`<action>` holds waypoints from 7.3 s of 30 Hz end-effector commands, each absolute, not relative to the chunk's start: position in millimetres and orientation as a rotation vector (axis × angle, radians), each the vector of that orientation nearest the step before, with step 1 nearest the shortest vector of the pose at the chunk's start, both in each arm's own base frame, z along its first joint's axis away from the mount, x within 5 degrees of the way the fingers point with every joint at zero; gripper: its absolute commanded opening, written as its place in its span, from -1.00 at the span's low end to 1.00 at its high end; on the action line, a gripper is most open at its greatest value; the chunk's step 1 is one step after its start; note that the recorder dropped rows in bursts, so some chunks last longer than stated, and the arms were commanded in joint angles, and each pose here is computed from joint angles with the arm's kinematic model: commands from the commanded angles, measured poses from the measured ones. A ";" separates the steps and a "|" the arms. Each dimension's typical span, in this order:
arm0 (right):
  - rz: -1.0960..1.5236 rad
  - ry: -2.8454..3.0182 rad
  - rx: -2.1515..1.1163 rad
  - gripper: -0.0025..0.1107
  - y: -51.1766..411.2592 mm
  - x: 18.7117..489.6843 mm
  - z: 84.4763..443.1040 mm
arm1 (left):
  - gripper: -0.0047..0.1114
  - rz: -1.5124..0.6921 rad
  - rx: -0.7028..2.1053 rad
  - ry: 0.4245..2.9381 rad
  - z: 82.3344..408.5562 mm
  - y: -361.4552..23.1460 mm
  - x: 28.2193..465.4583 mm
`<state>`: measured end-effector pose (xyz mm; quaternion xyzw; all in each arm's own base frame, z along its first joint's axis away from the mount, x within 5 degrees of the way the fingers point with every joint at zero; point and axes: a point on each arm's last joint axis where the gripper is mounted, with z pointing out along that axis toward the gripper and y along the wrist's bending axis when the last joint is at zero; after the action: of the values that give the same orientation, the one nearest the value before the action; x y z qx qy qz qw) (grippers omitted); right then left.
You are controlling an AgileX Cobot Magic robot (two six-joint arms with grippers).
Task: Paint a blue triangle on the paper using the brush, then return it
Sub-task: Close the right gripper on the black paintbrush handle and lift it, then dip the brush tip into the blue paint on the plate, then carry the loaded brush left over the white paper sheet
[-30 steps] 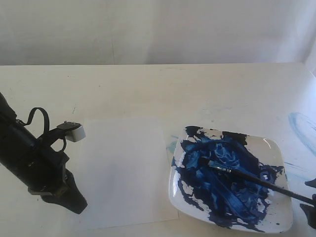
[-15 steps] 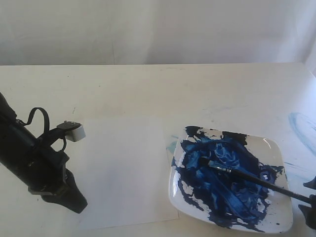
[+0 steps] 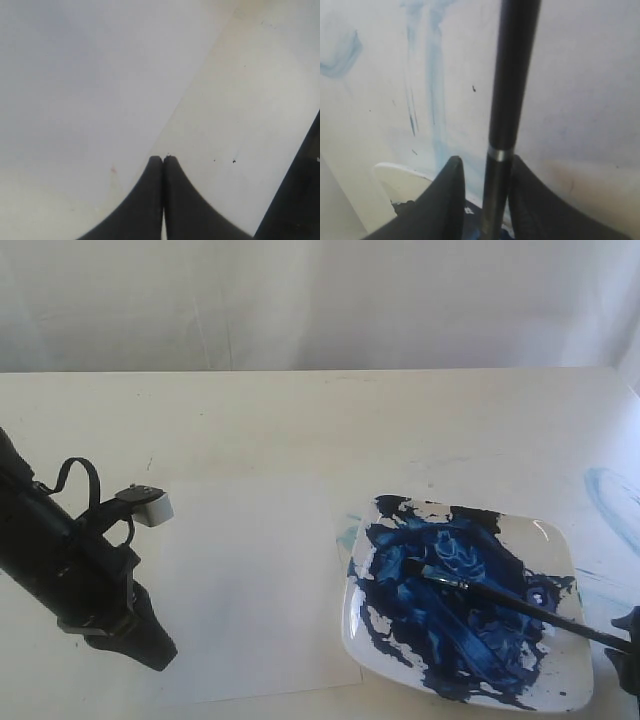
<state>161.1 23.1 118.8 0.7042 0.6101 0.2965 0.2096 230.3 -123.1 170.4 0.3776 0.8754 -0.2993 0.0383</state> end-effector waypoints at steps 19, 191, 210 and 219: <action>1.162 1.317 1.530 -0.84 16.1 187.5 161.0 | -0.92 -0.940 1.168 2.678 170.4 -124.4 228.1; 1.072 1.311 -0.855 -0.96 196.5 246.5 278.8 | -0.92 -0.821 1.123 2.791 140.9 -120.0 238.1; 1.080 1.351 -0.860 -0.96 204.4 255.6 266.6 | -0.92 -0.804 1.124 2.802 136.0 -119.4 239.5; 1.068 1.379 -0.858 -0.96 204.8 258.0 261.7 | -0.92 -0.807 1.127 2.824 129.8 -119.1 239.8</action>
<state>255.7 203.9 261.4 -0.3652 0.5874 0.4565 0.5596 242.7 -118.3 133.9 0.3565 0.9000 -0.2506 0.0119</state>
